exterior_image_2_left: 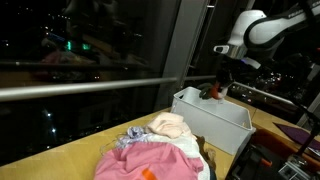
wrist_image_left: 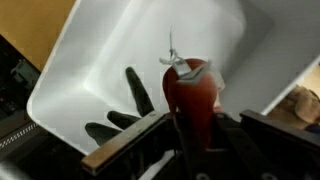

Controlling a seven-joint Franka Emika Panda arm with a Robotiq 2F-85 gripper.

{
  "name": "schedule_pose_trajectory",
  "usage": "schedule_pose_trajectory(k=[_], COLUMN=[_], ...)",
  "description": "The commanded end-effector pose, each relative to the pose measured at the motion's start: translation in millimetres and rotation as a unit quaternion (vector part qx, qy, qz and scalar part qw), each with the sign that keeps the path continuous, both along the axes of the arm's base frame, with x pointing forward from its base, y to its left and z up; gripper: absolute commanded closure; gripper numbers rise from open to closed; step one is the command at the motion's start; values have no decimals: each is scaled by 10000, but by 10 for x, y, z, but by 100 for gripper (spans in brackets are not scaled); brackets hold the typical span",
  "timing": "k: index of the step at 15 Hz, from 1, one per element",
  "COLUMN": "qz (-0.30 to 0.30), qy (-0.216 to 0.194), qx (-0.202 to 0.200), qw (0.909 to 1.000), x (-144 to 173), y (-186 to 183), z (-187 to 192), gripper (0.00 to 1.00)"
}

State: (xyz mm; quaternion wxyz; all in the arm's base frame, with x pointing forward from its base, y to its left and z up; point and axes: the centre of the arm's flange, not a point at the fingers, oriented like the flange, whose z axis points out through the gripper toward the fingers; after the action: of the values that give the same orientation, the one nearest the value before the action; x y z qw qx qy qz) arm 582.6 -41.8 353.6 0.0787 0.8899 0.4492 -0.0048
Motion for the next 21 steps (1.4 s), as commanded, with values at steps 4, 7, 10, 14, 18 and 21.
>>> schedule_pose_trajectory(k=[4,7,10,14,18,21], qz=[-148,-87,-42,-171,-388,-487], qy=[-584,-653,-590,-290,171,490], qx=[435,482,574,669,825,848], qw=[9972,9967,9966,9972,9957,9940], x=[-145,-156,-231,-228,-104,-25], y=[1615,2383,2932,3187,3152,3185], z=[1023,1184,1148,787,215,-215], gripper=[96,96,96,96,96,96])
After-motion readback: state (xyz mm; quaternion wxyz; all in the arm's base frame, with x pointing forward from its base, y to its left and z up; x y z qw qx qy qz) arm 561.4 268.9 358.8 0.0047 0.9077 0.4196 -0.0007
